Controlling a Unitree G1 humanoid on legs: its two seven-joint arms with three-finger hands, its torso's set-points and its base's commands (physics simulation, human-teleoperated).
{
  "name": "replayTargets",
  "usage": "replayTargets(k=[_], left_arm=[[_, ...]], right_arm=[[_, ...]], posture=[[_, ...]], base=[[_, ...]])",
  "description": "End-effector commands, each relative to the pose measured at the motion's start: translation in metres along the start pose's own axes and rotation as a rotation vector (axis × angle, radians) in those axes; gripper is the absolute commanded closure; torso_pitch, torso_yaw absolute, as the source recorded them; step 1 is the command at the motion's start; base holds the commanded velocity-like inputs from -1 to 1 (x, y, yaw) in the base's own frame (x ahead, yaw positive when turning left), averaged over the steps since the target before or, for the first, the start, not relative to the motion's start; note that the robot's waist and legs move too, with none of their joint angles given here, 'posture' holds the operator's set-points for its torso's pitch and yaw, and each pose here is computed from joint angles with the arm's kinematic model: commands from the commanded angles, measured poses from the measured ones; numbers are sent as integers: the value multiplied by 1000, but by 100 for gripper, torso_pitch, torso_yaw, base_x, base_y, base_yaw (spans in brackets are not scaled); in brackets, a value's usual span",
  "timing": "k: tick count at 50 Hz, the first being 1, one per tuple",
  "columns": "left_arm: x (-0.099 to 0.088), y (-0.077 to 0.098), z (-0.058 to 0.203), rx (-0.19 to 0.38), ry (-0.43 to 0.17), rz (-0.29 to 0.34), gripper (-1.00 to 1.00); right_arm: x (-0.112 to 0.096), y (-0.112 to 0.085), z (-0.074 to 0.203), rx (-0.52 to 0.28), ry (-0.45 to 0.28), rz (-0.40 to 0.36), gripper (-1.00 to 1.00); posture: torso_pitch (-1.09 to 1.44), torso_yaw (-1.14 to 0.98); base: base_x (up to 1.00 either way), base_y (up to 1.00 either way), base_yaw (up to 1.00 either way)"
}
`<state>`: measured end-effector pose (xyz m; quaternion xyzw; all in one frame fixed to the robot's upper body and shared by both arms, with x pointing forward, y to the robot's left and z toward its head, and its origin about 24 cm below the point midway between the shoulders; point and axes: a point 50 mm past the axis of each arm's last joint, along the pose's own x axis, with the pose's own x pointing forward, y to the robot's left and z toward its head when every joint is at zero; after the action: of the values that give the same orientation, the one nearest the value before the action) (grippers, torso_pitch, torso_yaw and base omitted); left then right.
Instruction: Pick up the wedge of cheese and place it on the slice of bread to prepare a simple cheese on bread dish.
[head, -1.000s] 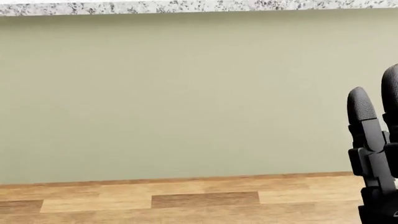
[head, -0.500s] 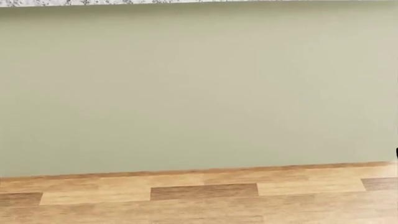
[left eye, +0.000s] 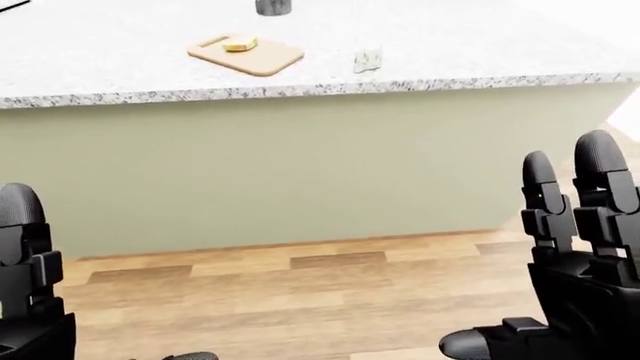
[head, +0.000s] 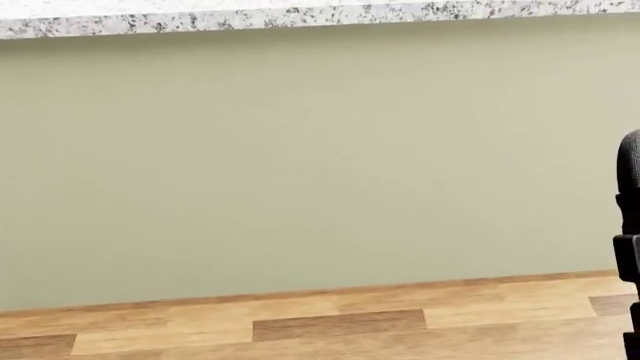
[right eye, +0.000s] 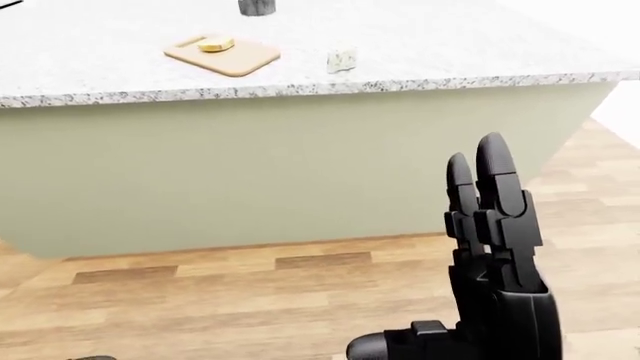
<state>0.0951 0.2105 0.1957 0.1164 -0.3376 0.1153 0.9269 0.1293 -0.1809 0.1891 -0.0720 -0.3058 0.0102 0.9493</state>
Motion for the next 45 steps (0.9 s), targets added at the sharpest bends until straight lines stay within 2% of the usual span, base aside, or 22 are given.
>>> replayTargets(k=[1,45], left_arm=[[1,-1,10,4,-59,-9,-100],[0,0,12,10,-62,-11,-100]], right_arm=[[1,0,9,-17,-49,3,-100],[2,2,7,-25,-33,7,-100]], posture=[[0,0],[0,0]], base=[[0,24,0],[0,20,0]])
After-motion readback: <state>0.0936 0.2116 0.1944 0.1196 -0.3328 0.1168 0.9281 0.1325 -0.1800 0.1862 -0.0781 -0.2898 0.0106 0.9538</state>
